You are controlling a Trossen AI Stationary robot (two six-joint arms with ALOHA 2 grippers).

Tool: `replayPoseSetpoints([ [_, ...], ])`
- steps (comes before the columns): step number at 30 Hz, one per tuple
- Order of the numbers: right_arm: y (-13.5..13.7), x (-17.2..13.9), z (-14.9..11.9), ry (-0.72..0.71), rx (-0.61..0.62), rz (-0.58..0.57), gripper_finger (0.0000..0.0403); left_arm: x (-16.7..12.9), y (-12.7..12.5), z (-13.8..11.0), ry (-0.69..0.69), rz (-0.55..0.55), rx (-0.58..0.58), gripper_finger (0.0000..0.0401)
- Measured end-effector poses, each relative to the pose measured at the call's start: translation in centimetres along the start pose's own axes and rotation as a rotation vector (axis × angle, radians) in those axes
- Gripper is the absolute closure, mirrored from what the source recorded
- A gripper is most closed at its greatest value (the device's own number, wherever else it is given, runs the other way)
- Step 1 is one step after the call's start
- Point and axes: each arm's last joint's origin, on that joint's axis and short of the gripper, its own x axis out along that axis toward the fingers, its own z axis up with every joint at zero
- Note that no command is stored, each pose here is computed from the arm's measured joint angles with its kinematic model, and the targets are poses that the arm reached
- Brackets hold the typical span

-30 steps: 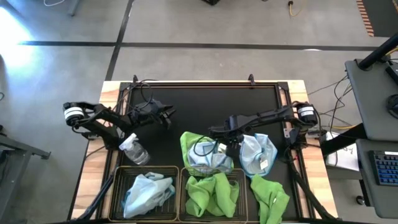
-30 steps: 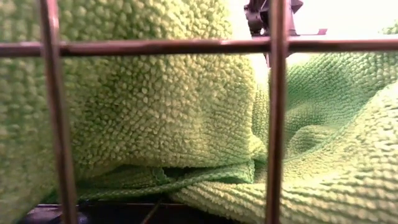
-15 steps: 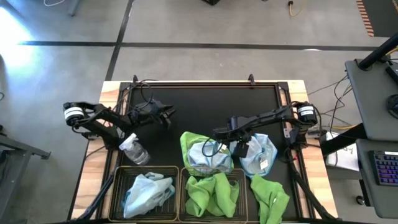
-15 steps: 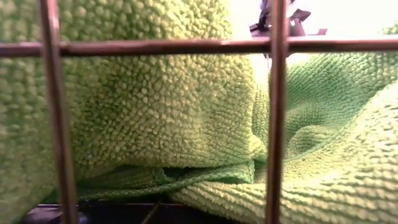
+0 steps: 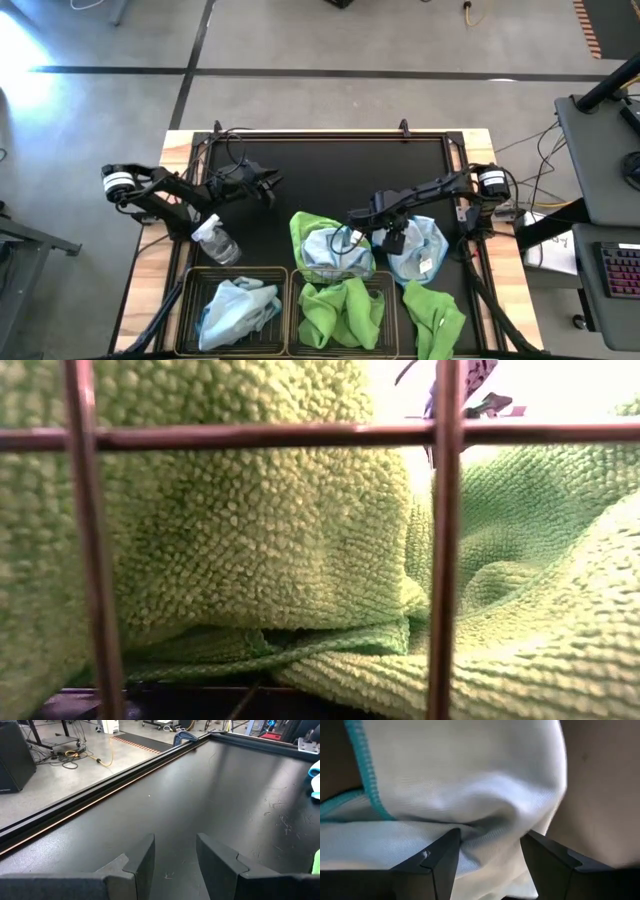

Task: Sort microfiber towel by color & place in baskets
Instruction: Put the right blue towel into the left wire basket

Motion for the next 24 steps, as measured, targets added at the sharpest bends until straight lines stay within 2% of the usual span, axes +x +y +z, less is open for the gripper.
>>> replayPoseSetpoints([
  [8, 0.1, 0.0, 0.9, -0.096, -0.289, -0.060, 0.0197, 0.0, 0.0, 0.0, 0.001, -0.002, 0.017, 0.0271],
  [13, 0.3, -0.1, 1.7, -0.182, -0.453, -0.075, 0.0197, 0.0, -0.1, 0.0, 0.004, -0.046, 0.026, 0.0271],
  [17, 0.4, -0.2, 2.1, -0.218, -0.585, -0.089, 0.0197, 0.0, -0.2, 0.3, -0.026, -0.050, -0.012, 0.0272],
  [19, 0.4, -0.2, 2.1, -0.226, -0.592, -0.089, 0.0197, 0.1, -0.2, 0.5, -0.034, -0.051, -0.015, 0.0271],
  [24, 0.5, -0.3, 2.3, -0.256, -0.479, -0.073, 0.0199, 0.1, -0.2, 0.5, -0.034, -0.051, -0.032, 0.0271],
])
